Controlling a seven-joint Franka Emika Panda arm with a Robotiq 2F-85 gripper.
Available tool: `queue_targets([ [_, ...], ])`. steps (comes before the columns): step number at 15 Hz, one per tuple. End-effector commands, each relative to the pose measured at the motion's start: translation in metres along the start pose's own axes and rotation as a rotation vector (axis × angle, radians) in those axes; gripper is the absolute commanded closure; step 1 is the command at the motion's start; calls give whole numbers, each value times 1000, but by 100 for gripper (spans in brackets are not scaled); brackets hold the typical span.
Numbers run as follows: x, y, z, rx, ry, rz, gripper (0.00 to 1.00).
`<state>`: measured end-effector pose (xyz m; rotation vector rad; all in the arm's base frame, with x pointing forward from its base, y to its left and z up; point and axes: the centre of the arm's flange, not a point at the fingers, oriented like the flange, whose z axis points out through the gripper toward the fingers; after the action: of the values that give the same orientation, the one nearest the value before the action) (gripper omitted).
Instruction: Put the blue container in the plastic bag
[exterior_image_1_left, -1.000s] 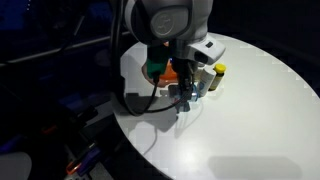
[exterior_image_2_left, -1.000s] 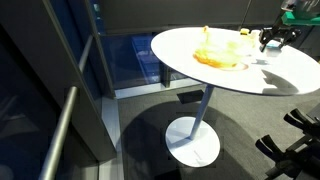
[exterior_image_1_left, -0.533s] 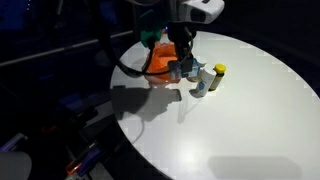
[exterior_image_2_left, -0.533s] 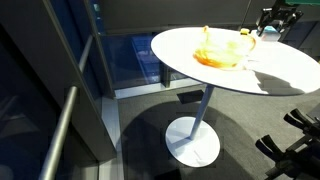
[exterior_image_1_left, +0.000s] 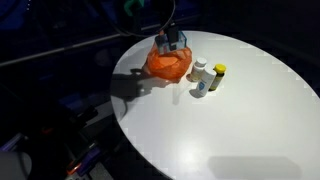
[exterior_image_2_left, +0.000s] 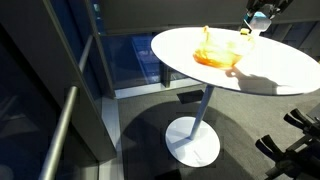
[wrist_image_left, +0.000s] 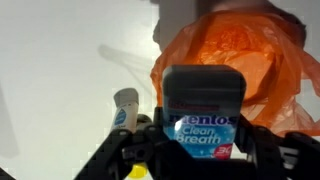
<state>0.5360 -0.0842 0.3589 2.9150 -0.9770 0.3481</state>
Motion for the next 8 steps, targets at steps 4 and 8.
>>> queue_targets([
  [4,8,-36,27,1,-45,-10,61],
  [8,13,-38,46,-28,-76,-9,9],
])
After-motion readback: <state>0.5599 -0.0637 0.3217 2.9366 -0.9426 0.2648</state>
